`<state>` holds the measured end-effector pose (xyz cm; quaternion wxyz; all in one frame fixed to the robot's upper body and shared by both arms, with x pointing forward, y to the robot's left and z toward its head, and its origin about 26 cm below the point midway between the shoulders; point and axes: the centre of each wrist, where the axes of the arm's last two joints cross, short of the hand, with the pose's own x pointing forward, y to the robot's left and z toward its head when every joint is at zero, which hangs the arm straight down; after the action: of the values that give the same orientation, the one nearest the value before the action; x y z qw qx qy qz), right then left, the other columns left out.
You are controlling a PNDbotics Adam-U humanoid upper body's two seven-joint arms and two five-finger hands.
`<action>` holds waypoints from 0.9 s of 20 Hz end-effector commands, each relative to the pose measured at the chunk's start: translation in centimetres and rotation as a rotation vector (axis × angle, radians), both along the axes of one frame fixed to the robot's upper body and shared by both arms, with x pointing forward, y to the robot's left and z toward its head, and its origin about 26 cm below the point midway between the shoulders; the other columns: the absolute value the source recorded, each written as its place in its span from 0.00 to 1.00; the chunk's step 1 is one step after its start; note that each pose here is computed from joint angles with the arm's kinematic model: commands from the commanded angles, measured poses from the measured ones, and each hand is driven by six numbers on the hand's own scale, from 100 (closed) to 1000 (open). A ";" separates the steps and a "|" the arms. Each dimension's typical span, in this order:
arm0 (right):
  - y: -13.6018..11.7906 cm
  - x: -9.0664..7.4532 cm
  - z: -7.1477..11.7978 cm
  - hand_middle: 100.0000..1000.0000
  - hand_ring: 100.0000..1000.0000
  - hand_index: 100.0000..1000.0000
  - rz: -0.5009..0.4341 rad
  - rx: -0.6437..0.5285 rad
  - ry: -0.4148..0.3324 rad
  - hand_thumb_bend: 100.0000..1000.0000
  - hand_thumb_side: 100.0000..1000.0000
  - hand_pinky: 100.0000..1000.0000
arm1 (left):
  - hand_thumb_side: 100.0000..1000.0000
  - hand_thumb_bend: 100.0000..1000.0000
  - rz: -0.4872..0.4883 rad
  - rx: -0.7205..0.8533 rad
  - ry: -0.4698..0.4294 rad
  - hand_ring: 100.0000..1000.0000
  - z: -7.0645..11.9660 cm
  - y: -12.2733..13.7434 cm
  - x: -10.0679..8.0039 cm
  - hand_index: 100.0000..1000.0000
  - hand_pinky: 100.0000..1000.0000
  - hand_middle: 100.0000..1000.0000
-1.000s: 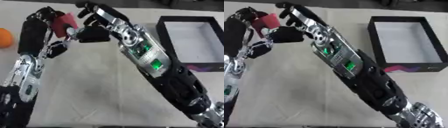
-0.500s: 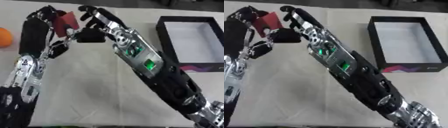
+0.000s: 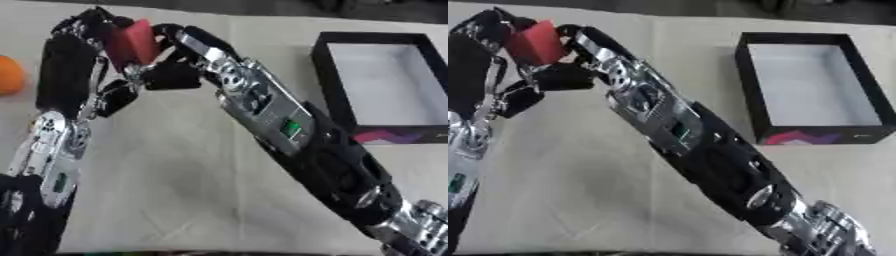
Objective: Pick up the objects with one hand, pass them to the other hand, and then place them into the box on the other side of the table.
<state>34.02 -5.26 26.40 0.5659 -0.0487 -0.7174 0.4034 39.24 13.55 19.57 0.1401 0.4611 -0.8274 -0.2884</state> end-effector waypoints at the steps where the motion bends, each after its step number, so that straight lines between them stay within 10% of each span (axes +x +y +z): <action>1: 0.2 -0.1 0.9 0.77 0.77 0.94 0.049 0.038 0.012 0.18 0.39 0.84 | 0.00 0.00 -0.036 0.011 -0.037 0.36 0.8 -0.6 -0.1 0.53 0.57 0.38; 5: 0.1 0.1 0.9 0.63 0.75 0.83 0.041 0.083 0.042 0.21 0.24 0.83 | 0.00 0.00 -0.067 0.033 -0.031 0.36 0.5 -0.9 -0.1 0.53 0.58 0.39; 8: -0.2 0.3 0.9 0.47 0.68 0.70 0.016 0.124 0.059 0.00 0.24 0.81 | 0.00 0.01 -0.072 0.045 -0.024 0.37 0.3 -0.9 0.0 0.54 0.58 0.40; 11: -0.4 0.4 0.9 0.33 0.59 0.55 -0.005 0.159 0.073 0.01 0.00 0.79 | 0.00 0.28 -0.065 0.049 -0.017 0.42 0.1 -0.8 0.0 0.60 0.62 0.44; 18: -1.0 0.5 0.5 0.20 0.51 0.41 -0.056 0.225 0.109 0.30 0.00 0.76 | 0.17 0.73 -0.019 -0.014 -0.065 0.68 0.3 -0.6 0.0 0.90 0.79 0.72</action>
<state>34.89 -6.10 25.98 0.6263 0.0145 -0.7136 0.3136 39.36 13.11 18.97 0.1262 0.4561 -0.8336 -0.2849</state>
